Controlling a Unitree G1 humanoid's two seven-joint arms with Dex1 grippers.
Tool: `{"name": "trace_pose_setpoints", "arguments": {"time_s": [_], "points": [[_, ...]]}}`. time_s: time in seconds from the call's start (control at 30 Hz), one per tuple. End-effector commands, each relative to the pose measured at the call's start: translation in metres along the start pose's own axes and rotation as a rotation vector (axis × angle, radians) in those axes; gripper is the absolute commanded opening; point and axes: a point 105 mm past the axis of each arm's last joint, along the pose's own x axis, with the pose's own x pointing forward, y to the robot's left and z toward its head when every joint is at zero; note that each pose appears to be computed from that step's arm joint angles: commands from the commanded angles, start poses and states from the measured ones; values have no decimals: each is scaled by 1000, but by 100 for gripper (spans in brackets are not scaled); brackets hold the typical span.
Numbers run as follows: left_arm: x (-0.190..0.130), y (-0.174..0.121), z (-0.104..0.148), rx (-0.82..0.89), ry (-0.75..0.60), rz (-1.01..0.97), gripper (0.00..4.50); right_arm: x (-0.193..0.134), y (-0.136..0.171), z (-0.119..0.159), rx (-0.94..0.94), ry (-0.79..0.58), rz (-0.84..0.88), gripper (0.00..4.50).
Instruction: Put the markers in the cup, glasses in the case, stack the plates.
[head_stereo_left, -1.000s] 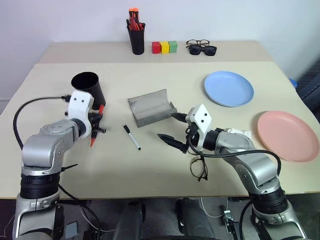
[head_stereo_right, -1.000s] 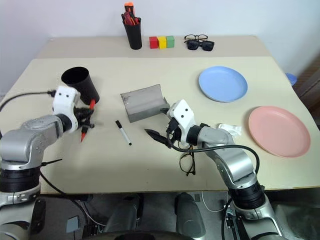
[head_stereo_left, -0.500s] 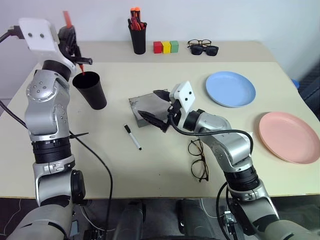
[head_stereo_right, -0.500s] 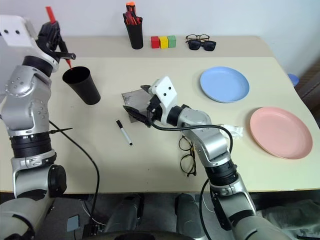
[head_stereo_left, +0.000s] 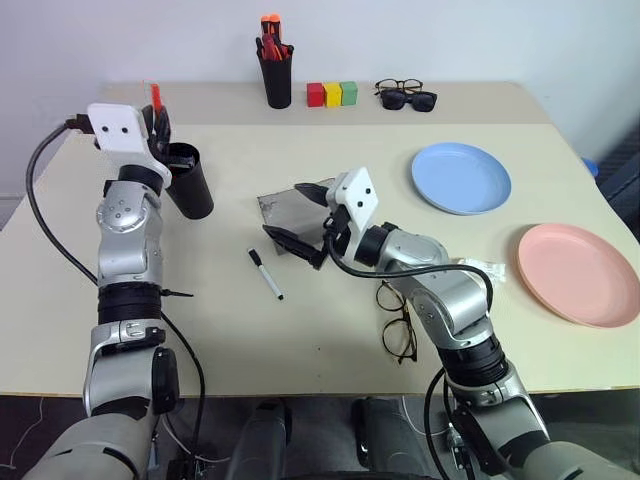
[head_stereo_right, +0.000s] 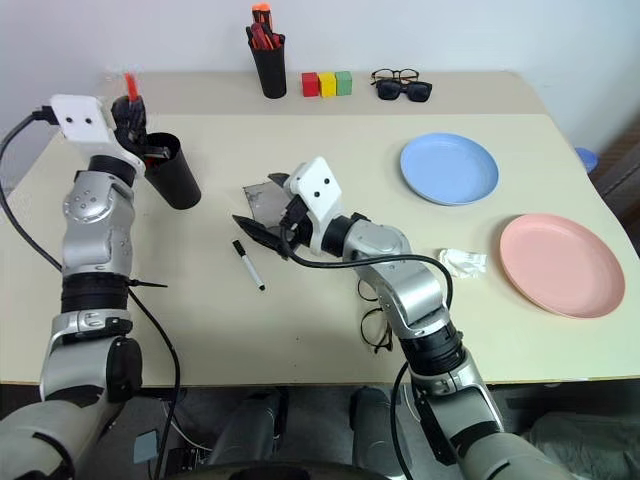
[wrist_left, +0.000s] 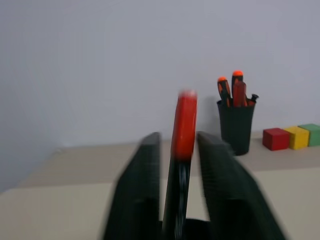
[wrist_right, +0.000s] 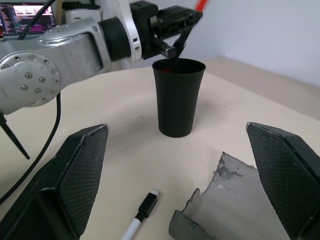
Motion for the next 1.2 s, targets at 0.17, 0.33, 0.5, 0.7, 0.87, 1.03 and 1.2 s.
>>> {"name": "trace_pose_setpoints", "arguments": {"time_s": [0.17, 0.33, 0.5, 0.7, 0.87, 1.03, 1.2], "points": [[-17, -7, 62, -45, -182, -136, 352, -5, -1, 15, -47, -38, -6, 450], [-85, -56, 48, -8, 63, -653, 436, -14, -15, 9, -63, -3, -34, 450], [-134, -73, 13, 145, 344, -1011, 444, -17, -22, 5, -67, 17, -38, 450], [-156, -89, -23, 462, 443, -1401, 444, -15, -18, 4, -70, 17, -9, 450], [-145, -97, -46, 592, 468, -1584, 444, -15, -12, 6, -67, 8, -6, 450], [-145, -102, -65, 633, 503, -1726, 369, -20, -10, 5, -65, 12, -22, 450], [-148, -101, -78, 629, 532, -1788, 121, -28, -14, 4, -66, 23, -61, 450]]}}
